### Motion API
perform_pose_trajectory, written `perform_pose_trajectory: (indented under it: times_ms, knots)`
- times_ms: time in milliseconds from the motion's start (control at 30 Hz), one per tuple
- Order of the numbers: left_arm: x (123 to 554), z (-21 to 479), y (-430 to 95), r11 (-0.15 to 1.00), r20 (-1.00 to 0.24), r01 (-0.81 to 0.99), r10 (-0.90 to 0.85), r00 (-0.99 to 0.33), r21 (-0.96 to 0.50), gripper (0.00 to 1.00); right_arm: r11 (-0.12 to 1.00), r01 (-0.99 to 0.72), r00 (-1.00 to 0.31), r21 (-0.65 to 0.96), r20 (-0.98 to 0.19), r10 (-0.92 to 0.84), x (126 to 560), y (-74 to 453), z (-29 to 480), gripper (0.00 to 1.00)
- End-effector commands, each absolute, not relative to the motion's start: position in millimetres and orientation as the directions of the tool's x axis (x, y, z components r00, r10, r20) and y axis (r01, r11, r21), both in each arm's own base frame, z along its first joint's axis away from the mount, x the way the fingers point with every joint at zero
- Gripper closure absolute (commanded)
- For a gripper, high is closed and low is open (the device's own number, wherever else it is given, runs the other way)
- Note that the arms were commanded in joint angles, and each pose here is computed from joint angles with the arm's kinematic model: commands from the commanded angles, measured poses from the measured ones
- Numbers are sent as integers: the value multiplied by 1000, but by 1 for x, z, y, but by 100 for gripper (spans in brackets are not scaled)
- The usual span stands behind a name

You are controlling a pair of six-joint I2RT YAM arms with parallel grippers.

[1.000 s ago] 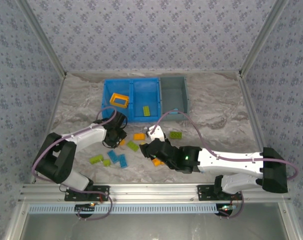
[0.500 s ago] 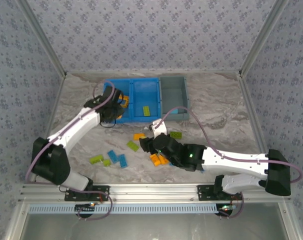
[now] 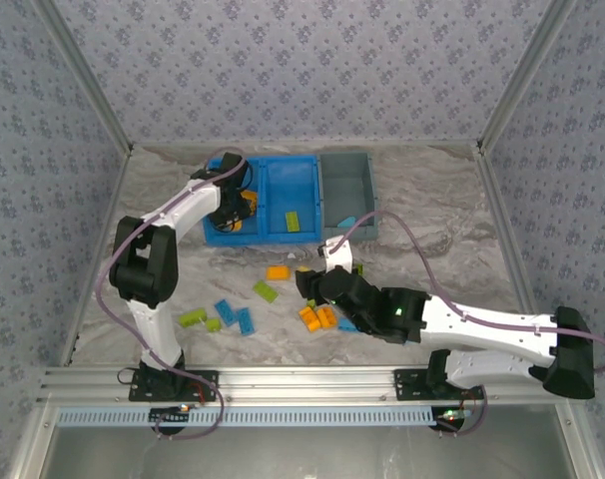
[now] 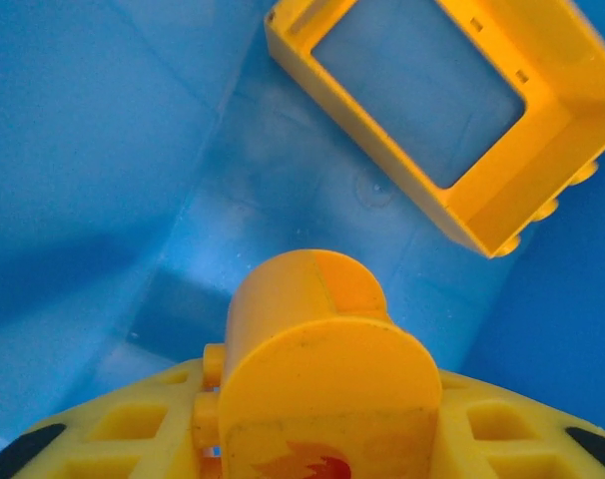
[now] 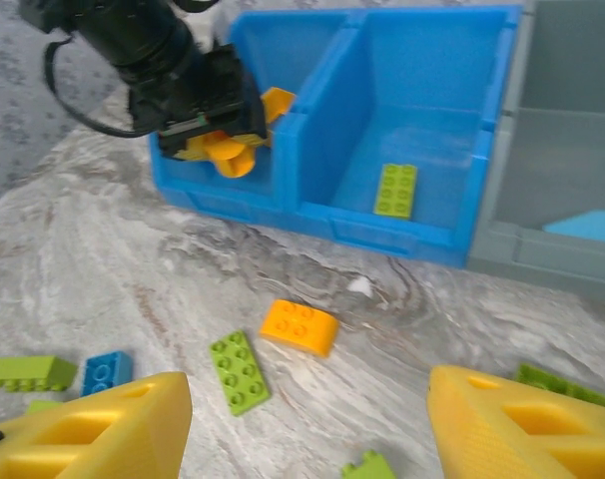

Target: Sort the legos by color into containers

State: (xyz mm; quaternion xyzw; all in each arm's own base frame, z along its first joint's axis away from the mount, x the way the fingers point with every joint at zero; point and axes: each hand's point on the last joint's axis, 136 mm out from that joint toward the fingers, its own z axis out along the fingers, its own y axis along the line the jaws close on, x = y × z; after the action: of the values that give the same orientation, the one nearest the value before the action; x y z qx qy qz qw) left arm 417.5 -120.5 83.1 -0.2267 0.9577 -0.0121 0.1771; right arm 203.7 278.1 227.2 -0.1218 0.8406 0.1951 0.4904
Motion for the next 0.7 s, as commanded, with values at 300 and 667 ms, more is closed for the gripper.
perform_pose_trajectory:
  times_ms: [300,667]
  knots:
    - [413,137,-126,904,-384,-389,-427,-819,-177,35,988,129,-715,88,-682,154,198,141,145,31]
    - [335,263,-216,945,-728,96,-173,-664,-313,19,695,715,-626,73,-374,684,149,28,100,17]
